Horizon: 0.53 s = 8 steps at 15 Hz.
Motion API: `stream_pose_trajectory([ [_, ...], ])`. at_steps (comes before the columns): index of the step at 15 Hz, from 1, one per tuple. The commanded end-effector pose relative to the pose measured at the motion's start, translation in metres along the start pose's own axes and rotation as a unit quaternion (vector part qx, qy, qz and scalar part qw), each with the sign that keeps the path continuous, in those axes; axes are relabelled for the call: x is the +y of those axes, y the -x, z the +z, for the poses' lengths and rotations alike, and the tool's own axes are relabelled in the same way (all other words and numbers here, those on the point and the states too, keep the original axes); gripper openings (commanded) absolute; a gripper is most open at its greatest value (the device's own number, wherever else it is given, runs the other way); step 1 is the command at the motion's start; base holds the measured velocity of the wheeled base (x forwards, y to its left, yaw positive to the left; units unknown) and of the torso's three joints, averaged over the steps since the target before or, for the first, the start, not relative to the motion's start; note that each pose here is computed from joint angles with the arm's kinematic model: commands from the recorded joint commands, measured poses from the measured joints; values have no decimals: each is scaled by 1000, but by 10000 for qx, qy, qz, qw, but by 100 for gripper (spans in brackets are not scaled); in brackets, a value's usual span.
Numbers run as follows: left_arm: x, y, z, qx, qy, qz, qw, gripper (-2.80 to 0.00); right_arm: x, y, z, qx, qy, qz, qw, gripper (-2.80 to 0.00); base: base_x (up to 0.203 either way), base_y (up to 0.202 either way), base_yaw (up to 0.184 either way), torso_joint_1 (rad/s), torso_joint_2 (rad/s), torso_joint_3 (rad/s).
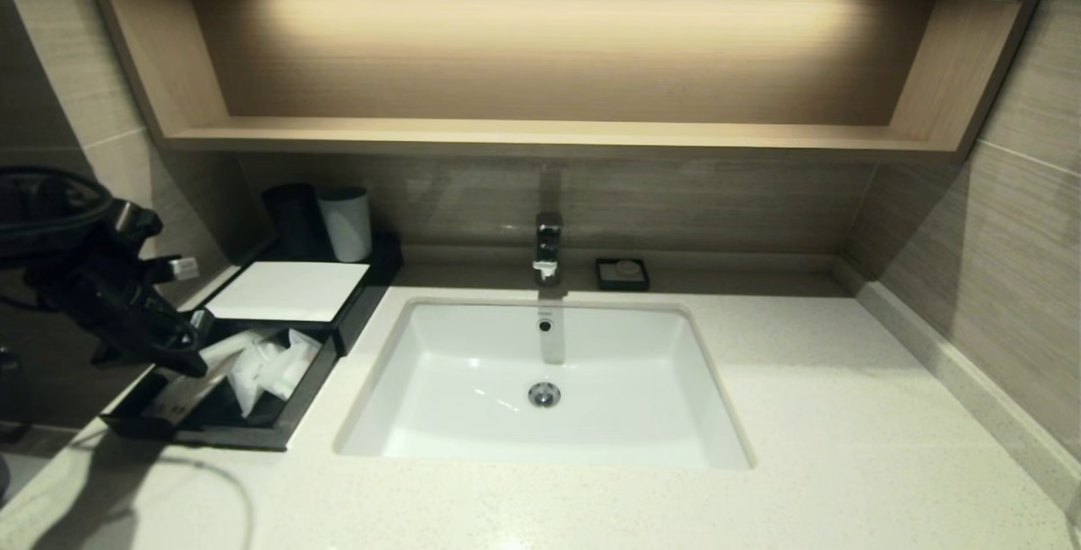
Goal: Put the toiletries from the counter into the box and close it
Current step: Close the drawer
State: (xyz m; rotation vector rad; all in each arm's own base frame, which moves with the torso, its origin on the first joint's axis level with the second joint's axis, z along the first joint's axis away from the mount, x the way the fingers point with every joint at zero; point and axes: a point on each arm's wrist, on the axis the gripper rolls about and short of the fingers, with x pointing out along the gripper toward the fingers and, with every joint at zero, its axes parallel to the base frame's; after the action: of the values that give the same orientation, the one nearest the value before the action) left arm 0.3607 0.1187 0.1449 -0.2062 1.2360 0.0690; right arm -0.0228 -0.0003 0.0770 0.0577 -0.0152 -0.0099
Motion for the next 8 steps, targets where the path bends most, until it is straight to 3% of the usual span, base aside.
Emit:
stream_pose_trajectory([
  [1,0,11,2,-199,-9,33,9998,-280,0,0,0,6,-3,5,10000,-280,0,0,0,0,0,0],
  [8,0,8,15,-623,-81,-171,9979,-280,0,0,0,5,-3,-3,10000,-280,0,0,0,0,0,0],
])
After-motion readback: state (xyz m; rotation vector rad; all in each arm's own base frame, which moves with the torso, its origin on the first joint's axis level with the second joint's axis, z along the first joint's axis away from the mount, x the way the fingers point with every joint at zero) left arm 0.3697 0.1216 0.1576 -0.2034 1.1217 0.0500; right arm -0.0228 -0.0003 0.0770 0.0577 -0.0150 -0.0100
